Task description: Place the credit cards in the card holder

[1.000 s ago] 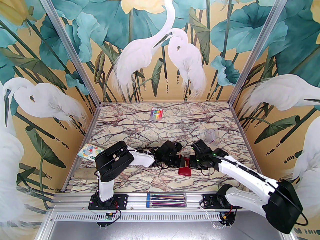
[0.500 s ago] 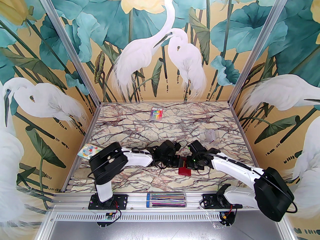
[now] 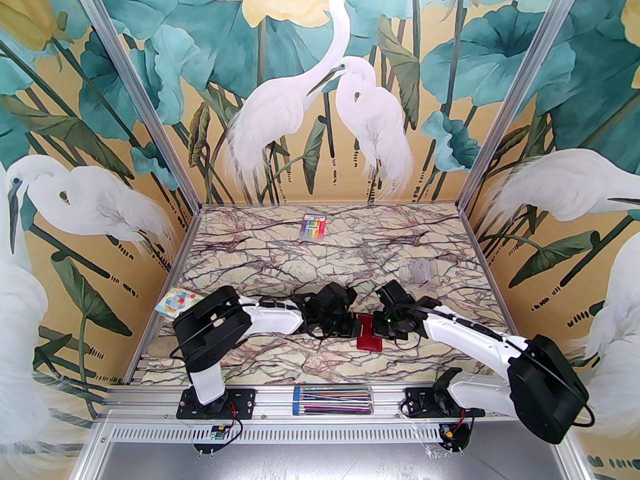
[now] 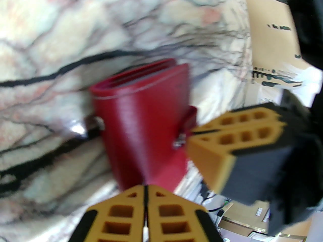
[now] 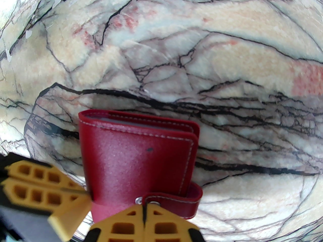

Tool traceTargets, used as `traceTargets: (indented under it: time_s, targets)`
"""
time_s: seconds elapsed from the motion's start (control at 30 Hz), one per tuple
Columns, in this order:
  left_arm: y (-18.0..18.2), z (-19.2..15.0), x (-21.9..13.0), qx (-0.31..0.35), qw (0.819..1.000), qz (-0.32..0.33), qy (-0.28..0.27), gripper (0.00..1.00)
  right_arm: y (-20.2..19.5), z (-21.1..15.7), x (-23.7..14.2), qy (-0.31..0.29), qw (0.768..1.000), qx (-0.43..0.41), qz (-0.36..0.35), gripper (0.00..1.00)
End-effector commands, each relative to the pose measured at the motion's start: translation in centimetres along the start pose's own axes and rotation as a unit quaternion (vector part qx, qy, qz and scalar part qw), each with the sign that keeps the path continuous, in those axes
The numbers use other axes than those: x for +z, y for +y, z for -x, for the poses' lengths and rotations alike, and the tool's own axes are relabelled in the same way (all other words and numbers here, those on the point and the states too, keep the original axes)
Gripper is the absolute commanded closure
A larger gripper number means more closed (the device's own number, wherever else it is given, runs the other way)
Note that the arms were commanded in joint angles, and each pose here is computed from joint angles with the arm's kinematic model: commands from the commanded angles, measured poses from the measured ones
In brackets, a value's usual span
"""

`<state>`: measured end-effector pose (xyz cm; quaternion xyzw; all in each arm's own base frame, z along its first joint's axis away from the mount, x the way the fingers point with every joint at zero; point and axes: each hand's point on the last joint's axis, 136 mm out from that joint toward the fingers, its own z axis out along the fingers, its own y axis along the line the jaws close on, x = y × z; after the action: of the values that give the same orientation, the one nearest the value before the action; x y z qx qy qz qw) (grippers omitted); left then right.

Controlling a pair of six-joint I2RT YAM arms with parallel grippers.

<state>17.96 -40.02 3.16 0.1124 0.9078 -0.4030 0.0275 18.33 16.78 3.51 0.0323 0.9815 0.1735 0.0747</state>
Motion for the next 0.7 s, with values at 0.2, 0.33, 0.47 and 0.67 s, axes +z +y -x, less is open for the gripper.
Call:
traceTargets:
  time_s: [0.2, 0.33, 0.47, 0.67]
  targets:
    - [0.8, -0.2, 1.0, 0.007, 1.0, 0.016, 0.01, 0.93, 1.1, 0.7, -0.9, -0.007, 1.0, 0.001, 0.019, 1.0]
    - [0.8, -0.2, 1.0, 0.006, 1.0, 0.016, 0.011, 0.93, 1.4, 1.0, -1.2, -0.012, 1.0, -0.002, 0.02, 1.0]
    - [0.8, -0.2, 1.0, 0.006, 1.0, 0.016, 0.011, 0.93, 1.3, 0.8, -0.9, -0.002, 1.0, -0.003, 0.016, 1.0]
    - [0.9, -0.3, 1.0, 0.006, 1.0, 0.017, 0.012, 0.93, 0.9, 0.4, -0.2, 0.01, 1.0, 0.0, 0.011, 1.0]
